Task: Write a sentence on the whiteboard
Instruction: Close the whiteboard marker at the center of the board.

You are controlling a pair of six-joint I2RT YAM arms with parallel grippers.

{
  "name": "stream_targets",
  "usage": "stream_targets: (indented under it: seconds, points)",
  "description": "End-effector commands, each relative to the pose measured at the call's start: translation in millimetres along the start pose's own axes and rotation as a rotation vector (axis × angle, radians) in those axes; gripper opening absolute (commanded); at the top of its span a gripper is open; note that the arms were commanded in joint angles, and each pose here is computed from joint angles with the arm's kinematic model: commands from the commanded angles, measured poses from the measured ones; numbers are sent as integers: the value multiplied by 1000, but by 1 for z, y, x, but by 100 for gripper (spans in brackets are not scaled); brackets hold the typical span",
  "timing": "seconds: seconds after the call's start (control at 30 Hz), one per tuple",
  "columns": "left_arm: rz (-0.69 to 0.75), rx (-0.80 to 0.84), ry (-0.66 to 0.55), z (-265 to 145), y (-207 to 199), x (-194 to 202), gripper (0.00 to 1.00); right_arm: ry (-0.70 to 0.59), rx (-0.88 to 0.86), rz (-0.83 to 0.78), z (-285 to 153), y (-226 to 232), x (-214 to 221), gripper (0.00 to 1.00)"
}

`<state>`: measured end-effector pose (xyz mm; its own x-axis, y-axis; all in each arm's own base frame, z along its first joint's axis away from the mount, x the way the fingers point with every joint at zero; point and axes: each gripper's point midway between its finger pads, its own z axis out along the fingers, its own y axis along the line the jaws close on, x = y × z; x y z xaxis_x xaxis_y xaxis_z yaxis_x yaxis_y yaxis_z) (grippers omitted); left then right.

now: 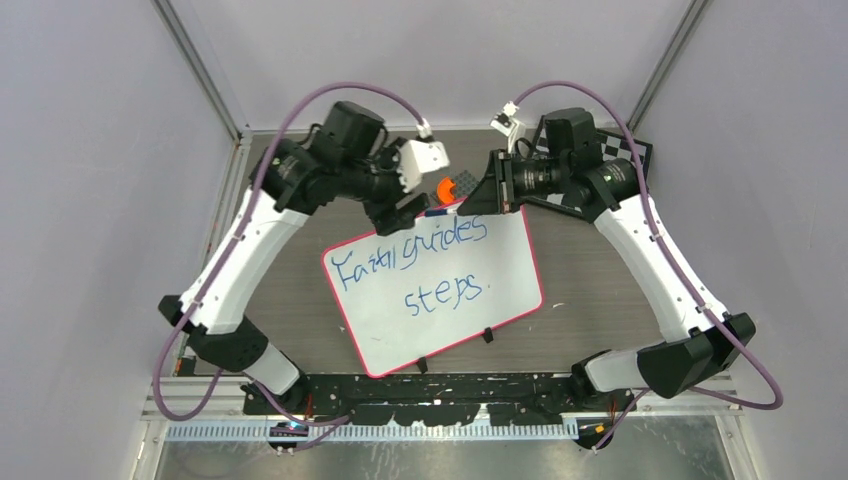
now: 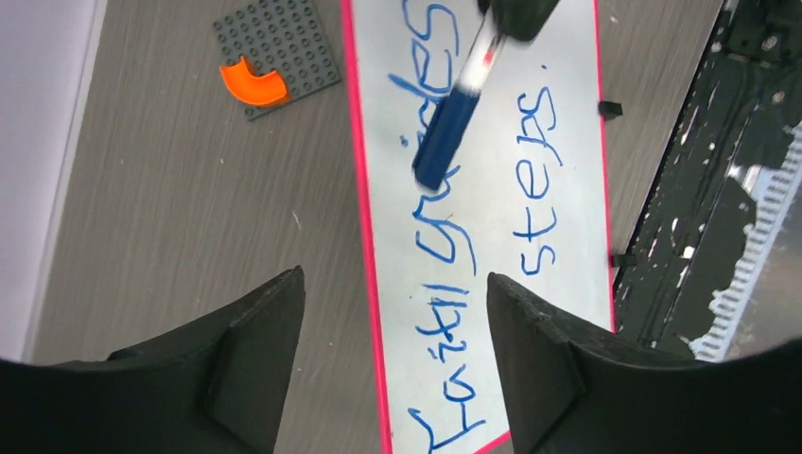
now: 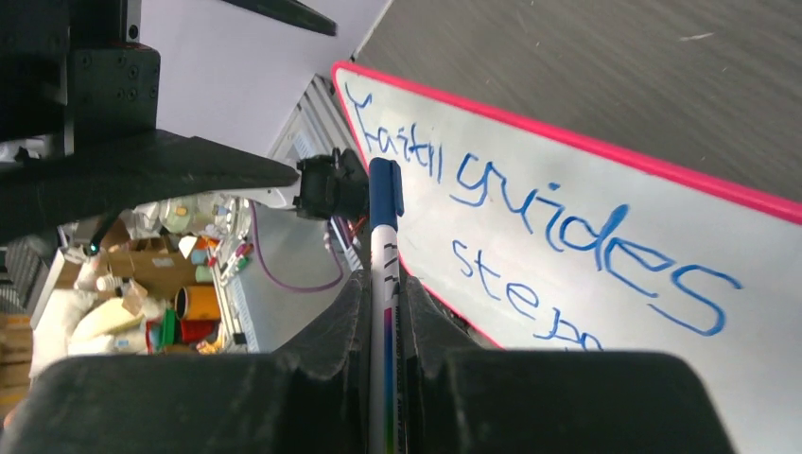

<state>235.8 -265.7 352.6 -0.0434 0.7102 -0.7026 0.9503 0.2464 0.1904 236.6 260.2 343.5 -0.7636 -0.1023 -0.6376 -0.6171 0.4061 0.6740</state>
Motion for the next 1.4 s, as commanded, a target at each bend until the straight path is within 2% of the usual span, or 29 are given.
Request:
stream_targets:
  seconds: [0.0, 0.07, 0.23, 0.5, 0.67, 0.87, 1.03, 1.37]
  points:
    - [-66, 26, -202, -33, 0, -14, 76, -97, -66, -83, -19, 24, -25, 0]
    - [-92, 78, -225, -35, -6, -11, 81, -94, -96, -84, -19, 29, -25, 0]
    - [-141, 181, -259, -32, -17, -10, 82, -69, -222, -61, -20, 49, -23, 0]
    - [-196, 267, -302, -17, -26, -11, 75, -31, -270, -65, -17, 64, -13, 0]
    - [-217, 325, -322, -14, -32, -16, 60, 3, -274, -73, -10, 67, -4, 0]
    - [-228, 385, -338, -13, -41, -18, 21, 14, -279, -78, -7, 69, -2, 0]
    - [-251, 420, -357, -15, -44, -24, 2, 37, -280, -76, -2, 68, 4, 0]
    - [-314, 465, -404, -10, -47, -43, 0, 72, -286, -81, 11, 74, 11, 0]
